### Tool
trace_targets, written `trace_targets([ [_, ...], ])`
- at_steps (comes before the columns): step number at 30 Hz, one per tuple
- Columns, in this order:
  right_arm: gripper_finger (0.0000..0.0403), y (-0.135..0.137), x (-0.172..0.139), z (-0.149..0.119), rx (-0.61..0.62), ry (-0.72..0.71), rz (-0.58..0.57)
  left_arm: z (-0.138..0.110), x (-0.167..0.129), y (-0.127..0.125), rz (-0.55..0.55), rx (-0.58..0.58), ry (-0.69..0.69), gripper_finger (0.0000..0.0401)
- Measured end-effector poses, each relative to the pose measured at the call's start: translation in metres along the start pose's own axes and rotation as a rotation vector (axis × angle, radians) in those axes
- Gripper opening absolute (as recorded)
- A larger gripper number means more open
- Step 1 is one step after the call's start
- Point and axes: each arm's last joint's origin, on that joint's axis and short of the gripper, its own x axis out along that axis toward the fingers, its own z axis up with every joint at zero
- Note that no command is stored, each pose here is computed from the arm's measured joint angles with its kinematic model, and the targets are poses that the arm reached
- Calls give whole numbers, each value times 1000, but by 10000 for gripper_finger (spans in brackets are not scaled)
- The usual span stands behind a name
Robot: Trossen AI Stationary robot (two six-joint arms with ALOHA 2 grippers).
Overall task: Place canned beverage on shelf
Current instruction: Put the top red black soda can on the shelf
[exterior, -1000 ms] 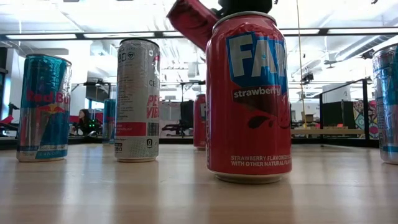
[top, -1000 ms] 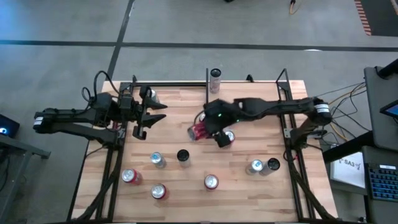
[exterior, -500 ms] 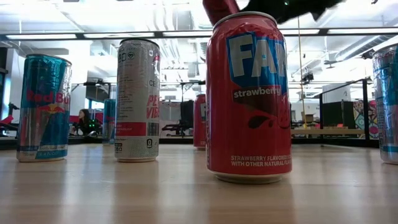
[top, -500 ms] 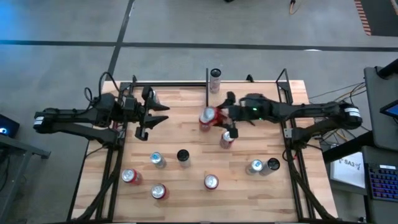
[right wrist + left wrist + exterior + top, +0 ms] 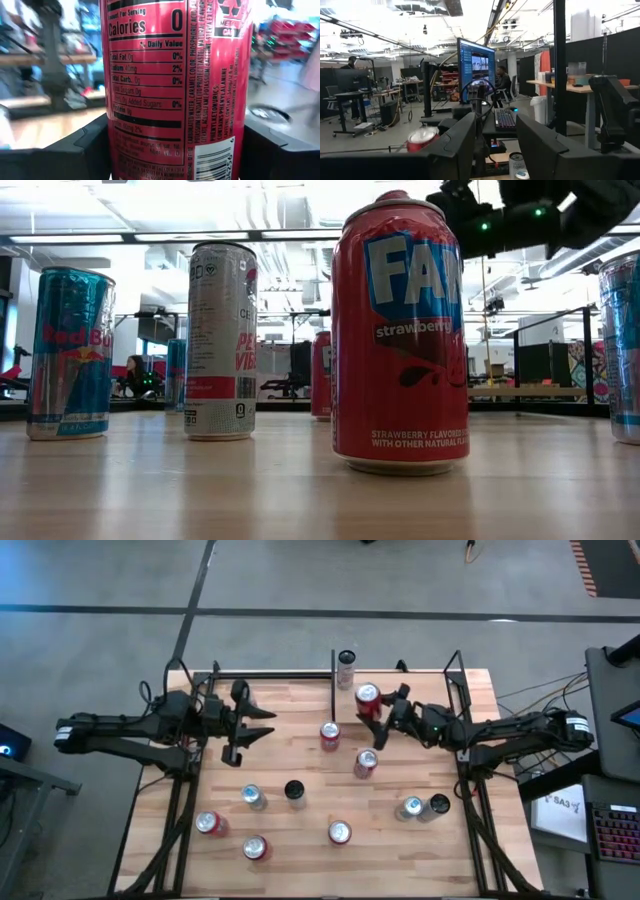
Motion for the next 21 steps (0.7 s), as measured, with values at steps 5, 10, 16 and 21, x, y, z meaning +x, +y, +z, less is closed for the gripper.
trace_targets([
  [5,294,4,0,13,37,-130,134,-18,15,0,-4,-5,61,127],
  [10,294,14,-4,24,35,-243,285,-37,38,1,-5,5,49,130],
  [16,294,31,-8,23,-18,-248,355,-64,66,3,4,51,-7,183],
  [21,294,36,-8,21,-21,-243,375,-80,81,7,103,91,-70,265],
])
